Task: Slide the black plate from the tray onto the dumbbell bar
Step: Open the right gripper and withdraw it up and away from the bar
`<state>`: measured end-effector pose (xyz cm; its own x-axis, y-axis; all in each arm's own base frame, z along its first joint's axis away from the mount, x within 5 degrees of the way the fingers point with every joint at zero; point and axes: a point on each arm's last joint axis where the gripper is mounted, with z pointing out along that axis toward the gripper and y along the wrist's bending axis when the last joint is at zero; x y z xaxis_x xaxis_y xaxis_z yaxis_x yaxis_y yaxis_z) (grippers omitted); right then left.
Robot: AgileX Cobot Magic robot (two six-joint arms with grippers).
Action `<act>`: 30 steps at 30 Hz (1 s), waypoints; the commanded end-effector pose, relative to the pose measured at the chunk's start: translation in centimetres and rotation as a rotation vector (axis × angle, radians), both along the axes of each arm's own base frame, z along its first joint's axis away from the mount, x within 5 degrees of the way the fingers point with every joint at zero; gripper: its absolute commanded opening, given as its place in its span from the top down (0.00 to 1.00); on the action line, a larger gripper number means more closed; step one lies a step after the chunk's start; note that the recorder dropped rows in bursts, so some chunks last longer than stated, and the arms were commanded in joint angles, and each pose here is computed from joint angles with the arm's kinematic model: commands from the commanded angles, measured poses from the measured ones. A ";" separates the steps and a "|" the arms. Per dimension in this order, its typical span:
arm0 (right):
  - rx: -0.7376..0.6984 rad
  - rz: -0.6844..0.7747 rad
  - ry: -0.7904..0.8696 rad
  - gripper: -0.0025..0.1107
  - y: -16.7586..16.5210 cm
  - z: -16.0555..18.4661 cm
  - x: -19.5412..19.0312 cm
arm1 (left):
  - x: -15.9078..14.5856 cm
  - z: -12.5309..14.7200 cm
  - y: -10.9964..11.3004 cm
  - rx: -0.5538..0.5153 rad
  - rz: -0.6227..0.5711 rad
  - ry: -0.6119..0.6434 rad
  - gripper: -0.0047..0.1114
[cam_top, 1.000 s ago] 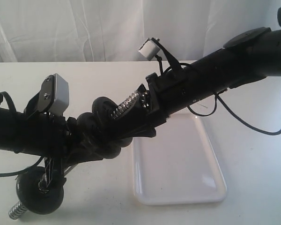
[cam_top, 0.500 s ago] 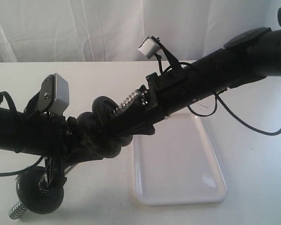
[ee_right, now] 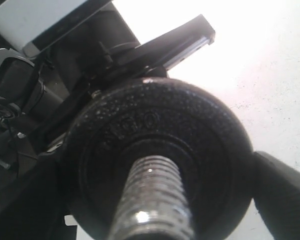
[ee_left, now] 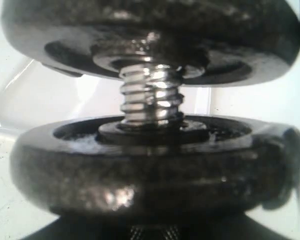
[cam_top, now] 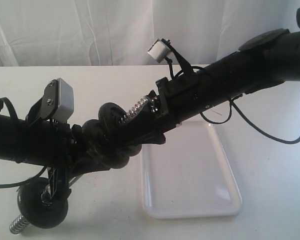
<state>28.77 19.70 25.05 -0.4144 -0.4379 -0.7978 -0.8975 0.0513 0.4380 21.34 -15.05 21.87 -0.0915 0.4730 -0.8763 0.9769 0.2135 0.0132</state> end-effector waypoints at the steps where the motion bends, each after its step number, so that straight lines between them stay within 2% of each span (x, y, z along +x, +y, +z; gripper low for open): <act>1: 0.087 -0.020 -0.033 0.09 0.2 2.1 0.5 | -0.9 3.4 -1.0 -0.221 -0.111 -0.082 0.96; 3: 0.082 -0.013 -0.053 0.05 0.2 2.4 0.6 | -0.9 3.4 -1.0 -0.219 -0.109 -0.082 0.96; 12: 0.053 0.003 -0.082 0.05 0.1 2.8 0.7 | -0.8 3.4 -1.0 -0.215 -0.104 -0.084 0.96; 18: -0.063 0.063 -0.199 0.05 -0.6 3.7 0.4 | -0.7 3.3 -0.9 -0.202 -0.089 -0.086 0.96; 21: -0.135 0.096 -0.254 0.05 -1.1 4.1 0.0 | -0.5 3.1 -0.8 -0.186 -0.065 -0.087 0.96; 25: -0.252 0.095 -0.245 0.05 -1.9 4.0 -0.4 | 0.2 2.7 -0.5 -0.135 0.016 -0.090 0.96; 30: -0.245 0.094 -0.264 0.05 -2.1 5.0 -0.9 | 0.7 2.7 -0.4 -0.130 0.072 -0.090 0.96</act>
